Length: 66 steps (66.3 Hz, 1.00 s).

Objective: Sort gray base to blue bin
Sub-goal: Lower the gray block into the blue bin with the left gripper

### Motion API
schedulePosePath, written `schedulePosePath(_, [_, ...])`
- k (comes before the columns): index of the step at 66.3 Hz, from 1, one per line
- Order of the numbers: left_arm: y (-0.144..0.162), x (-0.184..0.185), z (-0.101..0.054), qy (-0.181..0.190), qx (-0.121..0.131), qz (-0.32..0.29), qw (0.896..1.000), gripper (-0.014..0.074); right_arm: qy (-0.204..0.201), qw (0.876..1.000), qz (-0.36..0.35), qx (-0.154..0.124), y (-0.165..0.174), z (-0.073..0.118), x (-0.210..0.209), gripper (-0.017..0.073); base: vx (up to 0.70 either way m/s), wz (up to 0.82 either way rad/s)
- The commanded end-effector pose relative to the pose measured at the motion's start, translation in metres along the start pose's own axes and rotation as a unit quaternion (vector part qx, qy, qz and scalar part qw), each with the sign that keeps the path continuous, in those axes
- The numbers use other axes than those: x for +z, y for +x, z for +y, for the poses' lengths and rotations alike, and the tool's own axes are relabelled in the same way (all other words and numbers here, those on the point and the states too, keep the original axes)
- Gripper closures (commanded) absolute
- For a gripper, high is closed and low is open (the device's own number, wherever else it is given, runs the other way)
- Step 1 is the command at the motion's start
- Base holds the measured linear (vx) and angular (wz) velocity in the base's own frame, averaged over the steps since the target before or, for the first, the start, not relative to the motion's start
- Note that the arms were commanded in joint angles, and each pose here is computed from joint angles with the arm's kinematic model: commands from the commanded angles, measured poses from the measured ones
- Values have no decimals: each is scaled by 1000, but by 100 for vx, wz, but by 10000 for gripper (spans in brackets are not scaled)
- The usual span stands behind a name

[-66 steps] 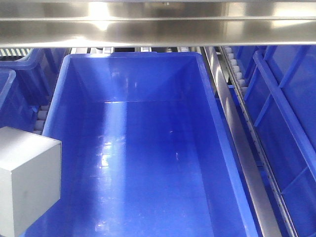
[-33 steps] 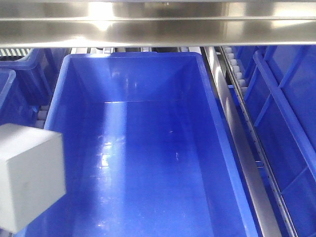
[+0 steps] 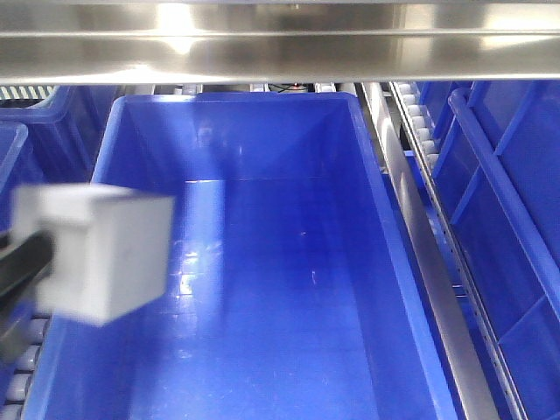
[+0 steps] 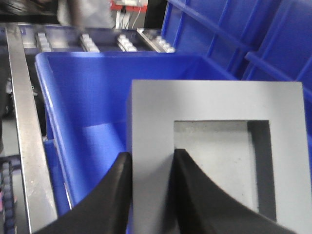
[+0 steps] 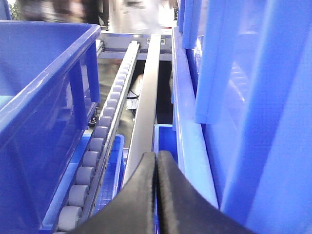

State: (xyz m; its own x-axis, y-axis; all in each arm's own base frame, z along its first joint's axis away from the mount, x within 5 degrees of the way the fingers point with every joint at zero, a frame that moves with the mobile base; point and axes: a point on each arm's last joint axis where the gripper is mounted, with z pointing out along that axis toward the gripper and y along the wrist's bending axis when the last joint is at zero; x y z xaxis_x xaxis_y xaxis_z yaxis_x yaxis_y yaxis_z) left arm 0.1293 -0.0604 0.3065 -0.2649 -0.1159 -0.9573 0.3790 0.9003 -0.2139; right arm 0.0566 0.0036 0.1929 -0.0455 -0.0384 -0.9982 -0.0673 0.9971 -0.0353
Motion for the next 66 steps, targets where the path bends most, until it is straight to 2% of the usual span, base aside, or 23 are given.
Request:
schedulePosePath(1, [-27,17,-5,5,-7,-45,999,589,3,999,-38,-8,-3,0,0,568,0,0])
schedulePosePath(10, [-33,51,-8,1,-8,-10,1000,589,3,999,-38,-8,-3,0,0,568,0,0])
schedulePosePath(18, [-34,79,-18,16,-1,20,1000,589,3,999,-38,-8,-3,0,0,568,0,0])
schedulePosePath(25, [-28,102,-25,26,25,43,998,589,3,999,-38,-8,-3,0,0,568,0,0])
schedulePosePath(47, [-7,160,-25,11,29,114,993,575,3,999,-38,-8,-3,0,0,568,0,0])
schedulePosePath(66, [16,192,-23,-2,30,213,977,538,3,999,-38,-8,-3,0,0,568,0,0])
